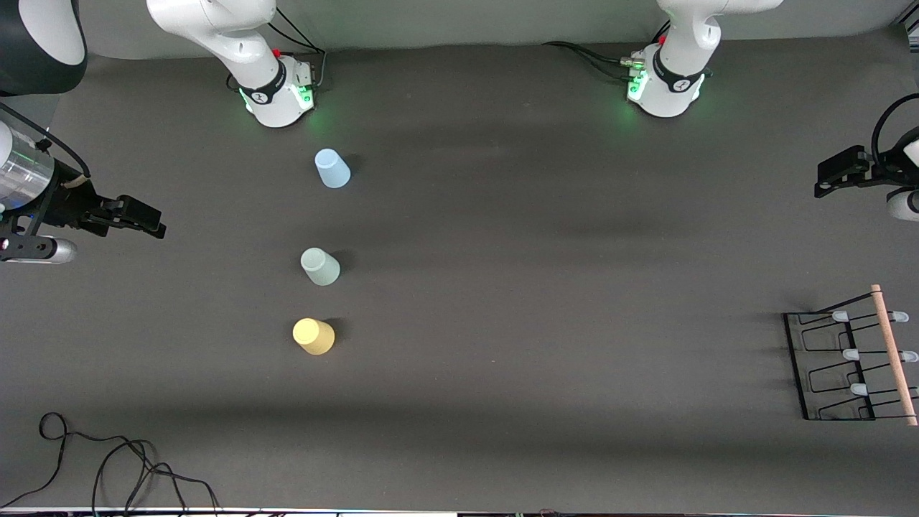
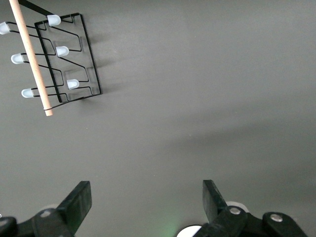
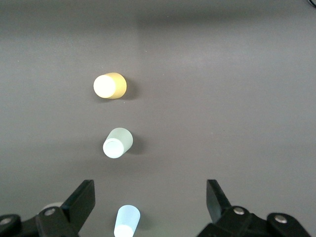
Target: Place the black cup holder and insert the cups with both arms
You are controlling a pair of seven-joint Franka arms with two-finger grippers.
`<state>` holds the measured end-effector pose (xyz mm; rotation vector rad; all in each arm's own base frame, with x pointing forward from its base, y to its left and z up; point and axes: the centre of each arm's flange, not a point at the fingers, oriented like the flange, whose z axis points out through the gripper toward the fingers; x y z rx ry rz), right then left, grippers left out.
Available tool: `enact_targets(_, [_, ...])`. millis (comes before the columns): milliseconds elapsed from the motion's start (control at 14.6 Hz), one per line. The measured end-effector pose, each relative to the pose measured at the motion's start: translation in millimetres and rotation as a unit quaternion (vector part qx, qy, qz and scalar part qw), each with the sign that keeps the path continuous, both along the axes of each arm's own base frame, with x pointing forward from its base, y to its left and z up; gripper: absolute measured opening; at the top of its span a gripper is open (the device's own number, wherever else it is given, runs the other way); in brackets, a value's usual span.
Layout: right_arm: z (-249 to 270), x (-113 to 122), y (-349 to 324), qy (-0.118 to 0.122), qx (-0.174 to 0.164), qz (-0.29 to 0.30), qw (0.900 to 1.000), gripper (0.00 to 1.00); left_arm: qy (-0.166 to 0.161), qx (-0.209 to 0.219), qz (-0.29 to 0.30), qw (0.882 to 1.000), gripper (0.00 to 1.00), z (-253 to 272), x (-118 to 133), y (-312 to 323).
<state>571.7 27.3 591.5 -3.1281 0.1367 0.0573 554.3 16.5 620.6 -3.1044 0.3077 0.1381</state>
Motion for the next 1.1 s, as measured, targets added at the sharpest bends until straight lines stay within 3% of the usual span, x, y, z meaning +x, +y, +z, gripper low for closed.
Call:
enact_targets(753, [-1,0,-2,0.003,0.0,-0.002,1.0,1.0,0.002,0.0,0.0,1.0,1.0,-4,2,0])
enact_targets(1095, [-4,1,-2,0.007,0.0,-0.002,1.0,1.0,-0.005,0.001,0.0,1.0,1.0,-16,15,0])
